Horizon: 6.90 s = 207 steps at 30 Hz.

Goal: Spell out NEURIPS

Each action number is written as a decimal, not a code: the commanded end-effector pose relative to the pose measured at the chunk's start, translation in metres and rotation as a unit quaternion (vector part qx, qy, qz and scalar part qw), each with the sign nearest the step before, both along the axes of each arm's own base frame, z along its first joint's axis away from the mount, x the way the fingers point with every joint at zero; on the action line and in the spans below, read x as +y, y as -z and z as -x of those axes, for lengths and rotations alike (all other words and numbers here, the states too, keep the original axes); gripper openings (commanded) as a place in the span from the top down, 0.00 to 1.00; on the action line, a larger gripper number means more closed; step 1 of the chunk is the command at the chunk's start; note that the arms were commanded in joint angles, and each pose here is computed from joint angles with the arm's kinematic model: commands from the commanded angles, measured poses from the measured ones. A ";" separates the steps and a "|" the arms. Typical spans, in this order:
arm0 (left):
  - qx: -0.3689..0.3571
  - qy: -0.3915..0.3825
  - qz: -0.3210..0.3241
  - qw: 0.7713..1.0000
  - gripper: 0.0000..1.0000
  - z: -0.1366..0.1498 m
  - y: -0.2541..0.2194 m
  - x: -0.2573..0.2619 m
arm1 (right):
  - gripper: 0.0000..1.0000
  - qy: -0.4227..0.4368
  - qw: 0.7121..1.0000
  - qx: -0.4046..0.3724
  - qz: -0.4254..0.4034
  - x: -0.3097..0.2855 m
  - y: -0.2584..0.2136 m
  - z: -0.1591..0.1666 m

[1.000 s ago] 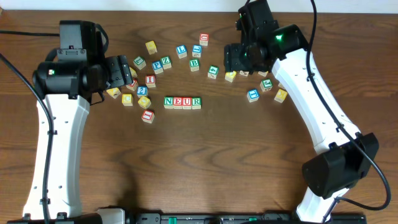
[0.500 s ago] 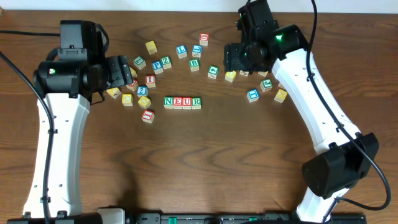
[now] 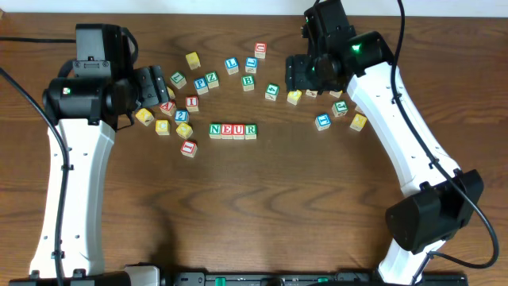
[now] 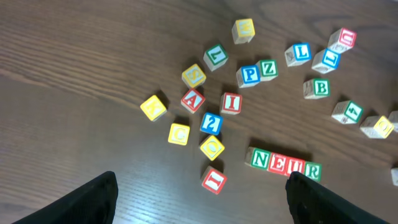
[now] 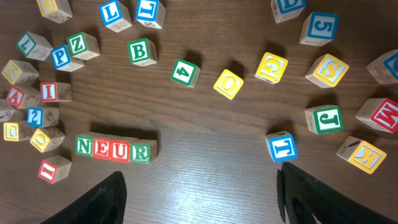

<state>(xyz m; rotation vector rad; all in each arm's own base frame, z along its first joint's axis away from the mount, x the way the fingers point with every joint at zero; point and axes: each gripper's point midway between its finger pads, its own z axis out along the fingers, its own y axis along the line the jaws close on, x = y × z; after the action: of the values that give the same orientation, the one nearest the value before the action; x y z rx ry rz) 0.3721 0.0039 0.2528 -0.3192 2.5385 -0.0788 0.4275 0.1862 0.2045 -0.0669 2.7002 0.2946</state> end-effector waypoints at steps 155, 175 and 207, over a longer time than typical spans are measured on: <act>0.121 0.116 0.004 0.986 0.69 -0.073 0.140 -0.142 | 0.20 0.101 0.993 0.015 0.058 -0.092 0.006 -0.015; 0.149 0.176 -0.031 0.973 0.69 -0.005 0.163 -0.262 | 0.13 0.141 0.987 0.055 0.060 -0.137 0.013 -0.005; 0.203 0.080 -0.055 0.974 0.69 -0.007 0.248 -0.256 | 0.10 0.132 0.986 0.078 0.071 -0.138 0.016 0.006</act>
<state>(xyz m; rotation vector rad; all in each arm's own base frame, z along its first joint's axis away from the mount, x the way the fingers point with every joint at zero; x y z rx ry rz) 0.3813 -0.2603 0.0166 -0.0549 2.9426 0.0291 0.4208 0.0499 0.1843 0.3046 2.8453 0.0335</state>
